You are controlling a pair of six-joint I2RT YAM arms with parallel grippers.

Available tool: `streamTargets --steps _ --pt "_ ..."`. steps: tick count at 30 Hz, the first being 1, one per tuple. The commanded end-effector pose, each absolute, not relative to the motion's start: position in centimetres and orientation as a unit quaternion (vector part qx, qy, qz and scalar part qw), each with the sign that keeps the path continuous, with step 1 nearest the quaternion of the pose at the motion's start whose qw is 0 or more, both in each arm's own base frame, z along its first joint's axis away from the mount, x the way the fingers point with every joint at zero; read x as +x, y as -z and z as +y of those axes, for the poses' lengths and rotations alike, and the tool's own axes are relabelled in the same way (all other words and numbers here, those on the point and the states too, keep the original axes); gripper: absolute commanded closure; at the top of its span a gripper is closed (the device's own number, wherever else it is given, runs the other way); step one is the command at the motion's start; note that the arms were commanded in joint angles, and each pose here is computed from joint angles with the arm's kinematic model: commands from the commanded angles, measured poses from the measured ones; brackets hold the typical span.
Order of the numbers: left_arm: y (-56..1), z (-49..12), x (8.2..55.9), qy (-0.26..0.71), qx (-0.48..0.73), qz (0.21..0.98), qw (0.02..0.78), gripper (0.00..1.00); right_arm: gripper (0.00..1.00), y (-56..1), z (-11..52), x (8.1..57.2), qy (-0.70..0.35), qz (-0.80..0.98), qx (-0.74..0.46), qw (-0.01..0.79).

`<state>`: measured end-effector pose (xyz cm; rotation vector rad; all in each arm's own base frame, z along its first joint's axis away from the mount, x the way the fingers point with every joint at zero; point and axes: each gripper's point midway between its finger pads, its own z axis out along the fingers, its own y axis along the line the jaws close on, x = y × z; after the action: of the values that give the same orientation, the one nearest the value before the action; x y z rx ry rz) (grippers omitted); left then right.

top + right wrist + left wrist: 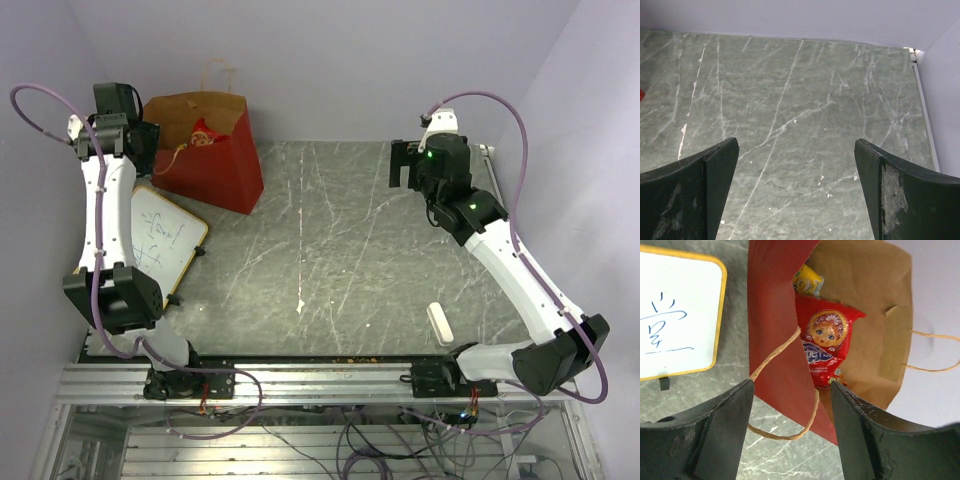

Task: Take the snacks out of the paper bag
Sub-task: Move the paper bag to the center of the board.

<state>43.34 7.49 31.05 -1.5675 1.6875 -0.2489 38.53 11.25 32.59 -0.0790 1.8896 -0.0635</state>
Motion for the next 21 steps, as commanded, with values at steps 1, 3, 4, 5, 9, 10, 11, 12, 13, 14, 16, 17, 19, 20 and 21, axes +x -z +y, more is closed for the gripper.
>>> streamTargets --steps 1,3,4,5,9,10,11,12,13,14,16,17,19,20,21 --pt "-29.6 6.7 43.1 0.117 -0.631 0.674 0.367 0.27 0.0 -34.0 11.1 38.8 0.031 0.795 -0.027 0.605" --pt "-29.3 6.5 42.7 0.117 -0.631 0.676 0.363 0.27 0.0 -33.8 11.2 38.7 0.027 0.796 -0.029 0.604" --pt "-29.4 6.6 42.4 0.114 -0.631 0.675 0.364 0.26 0.0 -33.8 11.3 38.6 0.023 0.796 -0.029 0.604" --pt "-29.5 6.7 42.1 0.108 -0.631 0.675 0.368 0.25 0.0 -33.6 11.4 38.6 0.02 0.797 -0.03 0.602" --pt "-31.2 8.1 40.8 0.084 -0.62 0.667 0.405 0.23 0.0 -33.2 11.7 38.4 0.01 0.799 -0.032 0.6" --pt "-31.8 8.5 40.6 0.08 -0.616 0.665 0.415 0.23 0.0 -33.0 11.8 38.4 0.01 0.801 -0.033 0.598" --pt "-32.3 9.0 40.3 0.075 -0.613 0.663 0.424 0.24 0.0 -32.9 11.9 38.5 0.009 0.801 -0.034 0.597" --pt "-32.9 9.5 39.9 0.07 -0.61 0.66 0.433 0.23 0.0 -32.9 11.9 38.5 0.009 0.802 -0.034 0.597" --pt "-33.3 10.1 39.5 0.063 -0.61 0.656 0.44 0.23 0.0 -32.8 11.9 38.5 0.008 0.802 -0.034 0.596" --pt "-33.6 10.5 39.3 0.059 -0.608 0.654 0.446 0.23 0.0 -32.8 12.0 38.6 0.007 0.803 -0.034 0.596" --pt "-34.0 11.0 38.8 0.056 -0.607 0.651 0.452 0.23 0.0 -32.7 12.0 38.6 0.006 0.803 -0.035 0.595" --pt "-34.0 10.9 38.7 0.057 -0.608 0.651 0.451 0.23 0.0 -32.7 12.1 38.6 0.006 0.803 -0.035 0.595" --pt "-33.4 10.6 38.6 0.064 -0.612 0.652 0.442 0.23 0.0 -32.4 12.1 38.6 0.006 0.804 -0.036 0.594" --pt "-32.8 10.4 38.6 0.069 -0.618 0.651 0.435 0.22 0.0 -32.3 12.1 38.6 0.007 0.805 -0.035 0.593" --pt "-32.3 10.2 38.8 0.077 -0.622 0.65 0.431 0.21 0.0 -32.3 12.1 38.7 0.007 0.805 -0.035 0.592"
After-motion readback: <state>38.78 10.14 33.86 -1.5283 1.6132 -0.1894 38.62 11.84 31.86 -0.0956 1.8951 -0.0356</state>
